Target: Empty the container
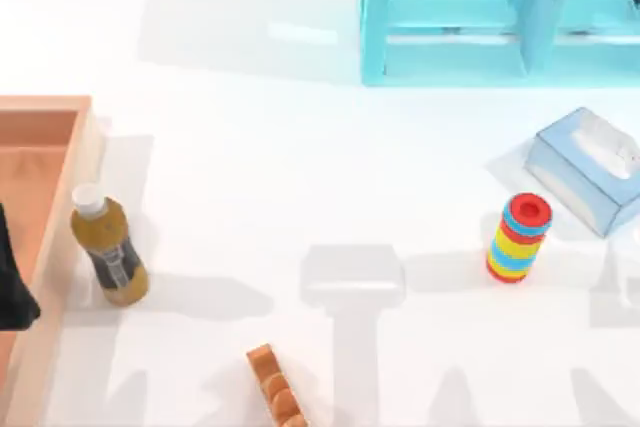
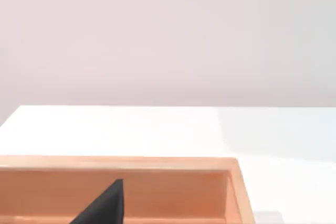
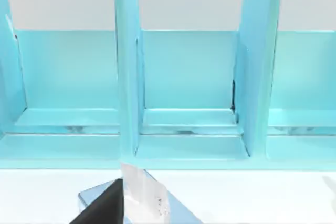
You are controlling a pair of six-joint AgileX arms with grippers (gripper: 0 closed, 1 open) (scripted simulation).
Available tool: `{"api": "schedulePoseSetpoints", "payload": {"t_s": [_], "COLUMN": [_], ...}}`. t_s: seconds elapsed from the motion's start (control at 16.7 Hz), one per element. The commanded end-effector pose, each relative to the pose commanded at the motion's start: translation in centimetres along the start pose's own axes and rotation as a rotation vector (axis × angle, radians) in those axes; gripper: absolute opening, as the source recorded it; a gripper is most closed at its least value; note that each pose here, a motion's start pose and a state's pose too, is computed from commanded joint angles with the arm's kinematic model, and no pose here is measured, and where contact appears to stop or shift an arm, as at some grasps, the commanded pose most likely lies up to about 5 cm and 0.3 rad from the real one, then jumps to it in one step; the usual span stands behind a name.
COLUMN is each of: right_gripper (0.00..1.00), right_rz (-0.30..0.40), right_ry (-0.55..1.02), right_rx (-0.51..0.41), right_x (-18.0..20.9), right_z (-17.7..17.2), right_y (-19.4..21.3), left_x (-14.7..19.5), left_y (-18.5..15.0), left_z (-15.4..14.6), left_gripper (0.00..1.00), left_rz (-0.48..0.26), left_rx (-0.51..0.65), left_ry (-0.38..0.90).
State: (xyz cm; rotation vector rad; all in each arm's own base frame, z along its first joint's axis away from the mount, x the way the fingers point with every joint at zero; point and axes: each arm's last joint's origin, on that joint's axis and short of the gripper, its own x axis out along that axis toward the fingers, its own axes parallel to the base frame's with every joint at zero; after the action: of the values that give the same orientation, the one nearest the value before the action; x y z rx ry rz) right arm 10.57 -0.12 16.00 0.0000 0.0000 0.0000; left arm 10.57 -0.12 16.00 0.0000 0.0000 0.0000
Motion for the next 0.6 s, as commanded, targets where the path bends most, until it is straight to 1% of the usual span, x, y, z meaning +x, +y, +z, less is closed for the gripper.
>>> {"api": "schedulePoseSetpoints", "payload": {"t_s": [0.18,0.3,0.48,0.6], "right_gripper": [1.0,1.0,1.0,1.0], "right_rz": [0.0,0.0,0.0,0.0], "right_ry": [0.0,0.0,0.0,0.0], "right_rx": [0.0,0.0,0.0,0.0], "right_x": [0.0,0.0,0.0,0.0], "right_z": [0.0,0.0,0.0,0.0], "right_y": [0.0,0.0,0.0,0.0], "left_x": [0.0,0.0,0.5,1.4], "left_y": [0.0,0.2,0.7,1.3], "left_z": [0.2,1.1,3.5,5.2], "left_gripper": [1.0,1.0,1.0,1.0], "left_rz": [0.005,0.022,0.059,0.081], "left_rx": [0.004,0.019,0.056,0.081], "left_ry": [0.012,0.064,0.219,0.38]}}
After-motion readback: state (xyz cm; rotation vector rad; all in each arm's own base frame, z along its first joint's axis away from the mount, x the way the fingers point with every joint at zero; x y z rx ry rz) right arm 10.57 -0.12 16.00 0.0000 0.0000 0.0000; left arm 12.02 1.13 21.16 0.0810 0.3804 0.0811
